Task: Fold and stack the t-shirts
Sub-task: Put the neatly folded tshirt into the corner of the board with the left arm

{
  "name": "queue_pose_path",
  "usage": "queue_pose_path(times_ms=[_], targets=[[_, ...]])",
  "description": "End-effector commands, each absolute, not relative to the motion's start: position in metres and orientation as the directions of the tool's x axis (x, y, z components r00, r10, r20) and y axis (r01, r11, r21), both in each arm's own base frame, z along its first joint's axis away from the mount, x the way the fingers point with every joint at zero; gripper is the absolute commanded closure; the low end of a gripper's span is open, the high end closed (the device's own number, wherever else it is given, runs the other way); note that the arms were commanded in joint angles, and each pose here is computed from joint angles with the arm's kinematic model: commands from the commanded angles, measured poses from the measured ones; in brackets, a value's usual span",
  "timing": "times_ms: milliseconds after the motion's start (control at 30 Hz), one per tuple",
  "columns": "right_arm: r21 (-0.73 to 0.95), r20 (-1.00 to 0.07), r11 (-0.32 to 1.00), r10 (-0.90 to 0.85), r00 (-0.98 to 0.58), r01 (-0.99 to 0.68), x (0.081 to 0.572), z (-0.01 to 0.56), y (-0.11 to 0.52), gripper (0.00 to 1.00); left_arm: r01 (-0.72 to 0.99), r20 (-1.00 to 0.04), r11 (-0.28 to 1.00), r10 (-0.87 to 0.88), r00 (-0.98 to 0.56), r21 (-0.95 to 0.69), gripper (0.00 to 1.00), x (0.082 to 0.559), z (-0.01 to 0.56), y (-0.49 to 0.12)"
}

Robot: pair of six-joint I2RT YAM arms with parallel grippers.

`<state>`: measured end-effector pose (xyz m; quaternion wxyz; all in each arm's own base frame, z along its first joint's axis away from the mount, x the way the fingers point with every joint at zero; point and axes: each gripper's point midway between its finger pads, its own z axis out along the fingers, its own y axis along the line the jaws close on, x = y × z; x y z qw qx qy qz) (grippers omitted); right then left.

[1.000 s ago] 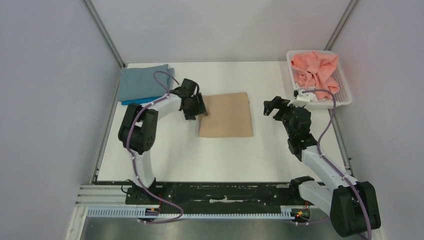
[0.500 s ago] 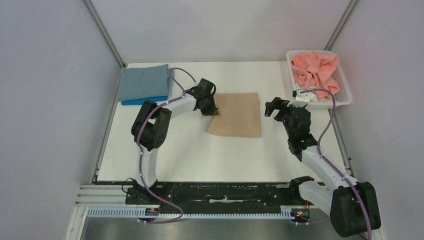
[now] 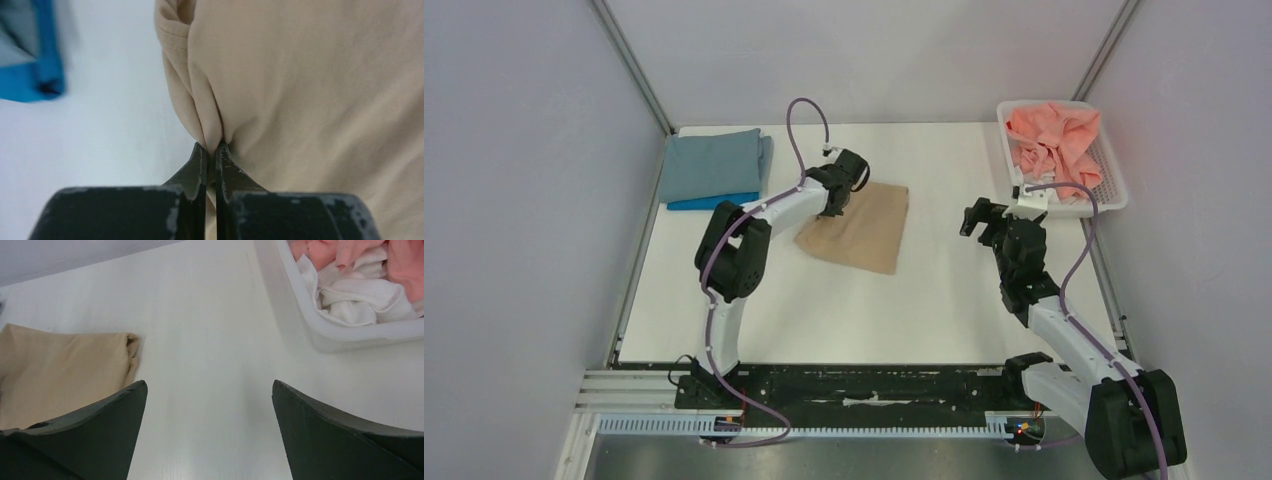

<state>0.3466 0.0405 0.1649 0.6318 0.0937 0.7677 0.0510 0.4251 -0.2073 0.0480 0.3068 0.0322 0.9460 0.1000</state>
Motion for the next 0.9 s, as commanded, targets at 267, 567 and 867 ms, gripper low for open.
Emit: queue_pose_path(times_ms=[267, 567, 867], targets=[[0.174, -0.975, 0.975, 0.19, -0.119, 0.135, 0.347, 0.175, 0.027, 0.02, -0.132, -0.675, 0.822, 0.351, -0.649, 0.555, 0.98, 0.543, 0.138, -0.106], [0.169, -0.97, 0.974, 0.192, -0.15, 0.152, 0.353, 0.166, 0.027, 0.02, -0.245, -0.742, 0.809, 0.31, -0.595, 0.535, 0.98, 0.594, 0.181, -0.056], [0.151, -0.964, 0.97, 0.188, -0.187, 0.192, 0.355, 0.157, 0.022, 0.02, -0.3, -0.773, 0.782, 0.334, -0.539, 0.547, 0.98, 0.595, 0.246, -0.022]])
